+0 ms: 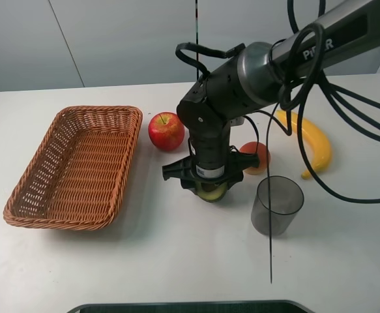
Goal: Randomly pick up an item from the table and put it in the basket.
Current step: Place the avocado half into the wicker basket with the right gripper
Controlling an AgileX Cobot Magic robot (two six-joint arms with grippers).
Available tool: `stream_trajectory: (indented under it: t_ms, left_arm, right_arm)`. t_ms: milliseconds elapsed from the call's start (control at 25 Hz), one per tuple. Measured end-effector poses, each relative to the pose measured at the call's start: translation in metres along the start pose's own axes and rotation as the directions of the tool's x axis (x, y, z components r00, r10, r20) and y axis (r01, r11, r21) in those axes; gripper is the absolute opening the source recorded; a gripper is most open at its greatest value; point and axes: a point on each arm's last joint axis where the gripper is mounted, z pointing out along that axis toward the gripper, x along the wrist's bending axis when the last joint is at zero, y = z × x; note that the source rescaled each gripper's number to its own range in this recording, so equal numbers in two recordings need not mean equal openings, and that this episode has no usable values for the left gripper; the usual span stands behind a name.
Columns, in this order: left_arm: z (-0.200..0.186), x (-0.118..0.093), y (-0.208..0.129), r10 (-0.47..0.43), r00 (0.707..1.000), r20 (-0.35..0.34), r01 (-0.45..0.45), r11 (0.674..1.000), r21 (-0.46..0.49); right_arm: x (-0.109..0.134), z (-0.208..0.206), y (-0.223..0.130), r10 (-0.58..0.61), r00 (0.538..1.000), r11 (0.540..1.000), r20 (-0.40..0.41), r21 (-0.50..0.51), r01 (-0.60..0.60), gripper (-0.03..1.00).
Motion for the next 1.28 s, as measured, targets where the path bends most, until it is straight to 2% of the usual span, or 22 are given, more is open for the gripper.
stream_trajectory:
  t_ms: [200,360,520,720,1040,1280]
  left_arm:
    - [0.000,0.000,0.000,0.000,1.000,0.000,0.000,1.000,0.000]
    - [0.000,0.000,0.000,0.000,1.000,0.000,0.000,1.000,0.000]
    - [0.000,0.000,0.000,0.000,1.000,0.000,0.000,1.000,0.000]
    - [0.000,0.000,0.000,0.000,1.000,0.000,0.000,1.000,0.000]
    - [0.000,0.000,0.000,0.000,1.000,0.000,0.000,1.000,0.000]
    - [0.000,0.000,0.000,0.000,1.000,0.000,0.000,1.000,0.000]
  right_arm:
    - [0.000,-0.009,0.002,0.007,1.000,1.000,-0.013,-0.011,-0.007,0.03]
    - [0.003,-0.044,0.014,-0.006,0.999,0.998,-0.048,-0.063,0.003,0.03]
    - [0.012,-0.078,0.025,-0.081,0.996,0.993,-0.043,-0.091,0.076,0.03]
    - [0.037,-0.115,0.027,-0.182,0.981,0.974,-0.068,-0.150,0.170,0.03]
    - [0.078,-0.162,0.019,-0.268,0.948,0.935,-0.169,-0.282,0.214,0.03]
    - [0.118,-0.167,0.013,-0.342,0.920,0.900,-0.193,-0.348,0.262,0.03]
